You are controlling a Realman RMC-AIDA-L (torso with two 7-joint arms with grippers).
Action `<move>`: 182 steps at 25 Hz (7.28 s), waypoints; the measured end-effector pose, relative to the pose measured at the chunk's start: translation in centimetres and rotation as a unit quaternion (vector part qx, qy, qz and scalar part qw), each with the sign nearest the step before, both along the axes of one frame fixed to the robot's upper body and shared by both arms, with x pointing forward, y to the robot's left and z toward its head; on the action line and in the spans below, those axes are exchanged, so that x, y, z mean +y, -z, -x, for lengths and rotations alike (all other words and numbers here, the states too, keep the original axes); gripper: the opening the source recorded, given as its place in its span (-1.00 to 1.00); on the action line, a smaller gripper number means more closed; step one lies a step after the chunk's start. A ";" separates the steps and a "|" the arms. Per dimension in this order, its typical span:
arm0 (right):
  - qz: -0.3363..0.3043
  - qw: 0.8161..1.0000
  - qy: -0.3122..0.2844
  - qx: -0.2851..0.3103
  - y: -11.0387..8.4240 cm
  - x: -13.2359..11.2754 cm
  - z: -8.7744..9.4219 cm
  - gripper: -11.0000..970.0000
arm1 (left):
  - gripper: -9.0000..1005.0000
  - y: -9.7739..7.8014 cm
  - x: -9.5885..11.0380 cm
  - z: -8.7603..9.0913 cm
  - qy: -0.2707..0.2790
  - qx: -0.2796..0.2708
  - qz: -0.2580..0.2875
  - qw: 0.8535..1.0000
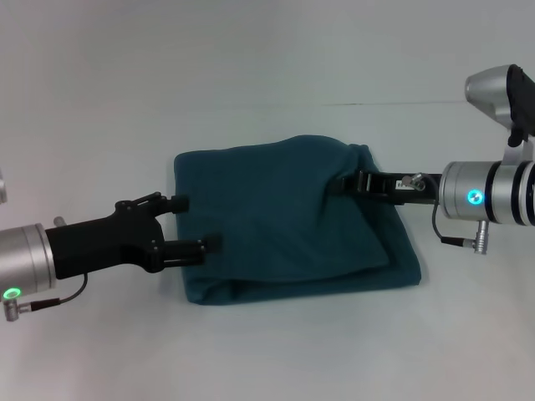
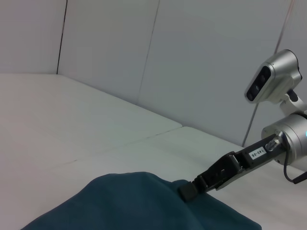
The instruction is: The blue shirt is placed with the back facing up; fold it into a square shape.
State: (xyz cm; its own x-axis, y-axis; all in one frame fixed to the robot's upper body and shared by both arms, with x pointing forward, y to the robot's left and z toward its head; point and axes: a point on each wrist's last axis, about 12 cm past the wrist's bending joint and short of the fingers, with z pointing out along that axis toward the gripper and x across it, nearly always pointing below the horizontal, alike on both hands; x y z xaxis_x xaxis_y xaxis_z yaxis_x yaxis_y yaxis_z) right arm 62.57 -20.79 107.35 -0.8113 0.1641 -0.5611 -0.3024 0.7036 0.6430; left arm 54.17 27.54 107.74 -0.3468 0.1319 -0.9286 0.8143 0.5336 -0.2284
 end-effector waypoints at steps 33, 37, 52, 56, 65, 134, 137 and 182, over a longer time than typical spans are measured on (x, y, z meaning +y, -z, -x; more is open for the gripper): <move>0.031 0.996 0.014 0.078 0.1 -0.3 -0.3 0.43 | 0.89 -0.6 -0.3 -0.7 0.009 -0.010 -0.005 1.000; 0.039 0.996 0.010 0.075 0.2 0.5 -0.4 0.42 | 0.89 -0.7 -0.3 -0.8 0.009 -0.012 -0.005 1.000; 0.049 0.996 0.013 0.069 0.1 0.0 -0.6 0.41 | 0.89 -0.8 -0.2 -0.9 0.007 -0.013 -0.002 1.000; 0.053 0.996 0.016 0.068 0.2 0.1 -0.6 0.41 | 0.89 -0.9 -0.3 -1.0 0.008 -0.013 -0.002 1.000; 0.055 0.996 0.025 0.064 0.6 0.6 -0.6 0.41 | 0.89 -1.0 -0.4 -1.1 0.010 -0.016 -0.002 1.000; 0.047 0.996 0.052 0.057 1.2 1.2 -0.5 -0.24 | 0.89 -1.4 -0.6 -1.7 0.008 -0.022 -0.006 1.000; 0.047 0.996 0.054 0.060 1.4 1.2 -0.4 -0.37 | 0.89 -1.4 -0.6 -1.7 0.008 -0.022 -0.006 1.000; 0.009 1.000 0.019 -0.006 -1.3 0.2 -0.6 -0.92 | 0.89 -1.3 -0.5 -1.7 0.005 -0.020 -0.005 1.000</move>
